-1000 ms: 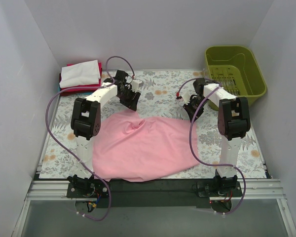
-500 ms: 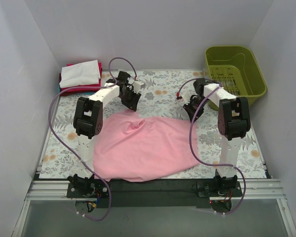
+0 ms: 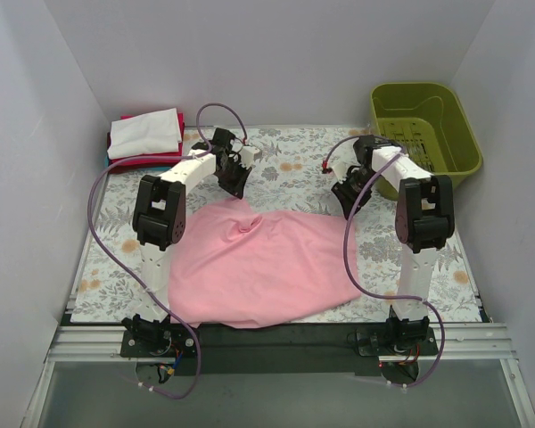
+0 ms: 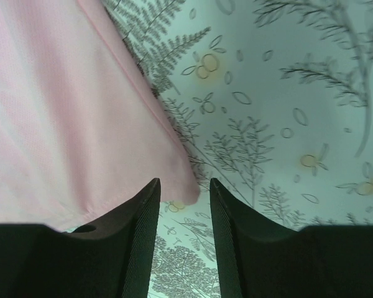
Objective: Fold and stack the t-shirts
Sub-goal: Flatten the tshirt out
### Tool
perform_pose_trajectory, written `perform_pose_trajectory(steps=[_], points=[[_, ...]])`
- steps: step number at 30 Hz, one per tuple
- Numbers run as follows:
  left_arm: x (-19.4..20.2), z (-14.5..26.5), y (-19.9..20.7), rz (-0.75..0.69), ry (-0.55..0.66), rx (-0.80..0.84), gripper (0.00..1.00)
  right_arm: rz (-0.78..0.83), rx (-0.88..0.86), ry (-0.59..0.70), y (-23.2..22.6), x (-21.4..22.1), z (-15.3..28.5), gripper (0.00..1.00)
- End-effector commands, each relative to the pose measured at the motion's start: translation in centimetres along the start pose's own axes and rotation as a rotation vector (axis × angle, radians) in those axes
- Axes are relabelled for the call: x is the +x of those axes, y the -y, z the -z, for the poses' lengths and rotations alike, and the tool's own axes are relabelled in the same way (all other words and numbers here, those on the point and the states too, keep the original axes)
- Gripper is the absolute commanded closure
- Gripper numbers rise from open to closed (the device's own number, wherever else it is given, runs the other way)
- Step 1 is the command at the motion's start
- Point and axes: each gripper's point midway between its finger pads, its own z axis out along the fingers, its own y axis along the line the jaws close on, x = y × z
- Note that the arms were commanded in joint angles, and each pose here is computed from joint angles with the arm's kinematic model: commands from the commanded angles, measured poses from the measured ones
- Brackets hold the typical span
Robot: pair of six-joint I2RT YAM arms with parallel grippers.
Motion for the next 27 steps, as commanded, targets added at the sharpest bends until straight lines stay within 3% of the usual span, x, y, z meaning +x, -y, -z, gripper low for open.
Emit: perform_pose_trajectory(steps=[1,5,17,20,23,24,25,27], points=[[-3.1,2.8,0.8,-0.043,0.088,0.006,1.00,0.046,0.047,0.075,0.7,-2.2,3.0,0.54],[-3.4,3.5,0.8,-0.036,0.092,0.013,1.00,0.044,0.025,0.079,1.0,-2.7,2.6,0.50],[-3.9,6.4,-0.1,0.077,0.146,0.045,1.00,0.090,-0.041,-0.042,-0.2,-0.4,-1.0,0.49],[-3.8,7.3,-0.8,0.110,0.161,0.039,1.00,0.099,-0.029,-0.063,0.1,0.0,-1.2,0.56],[-3.7,9.0,-1.8,0.153,0.187,0.031,1.00,0.107,-0.021,-0.063,0.2,-0.1,-0.9,0.71],[-3.7,9.9,-2.0,0.159,0.197,0.028,1.00,0.114,-0.014,-0.056,0.2,-0.2,-0.6,0.87],[-3.4,10.5,-2.5,0.178,0.206,0.027,1.00,0.123,-0.010,-0.048,0.2,-0.5,-0.3,0.95],[-3.6,12.0,-2.9,0.194,0.237,0.018,1.00,0.135,0.001,-0.014,0.0,-1.3,0.8,0.99]])
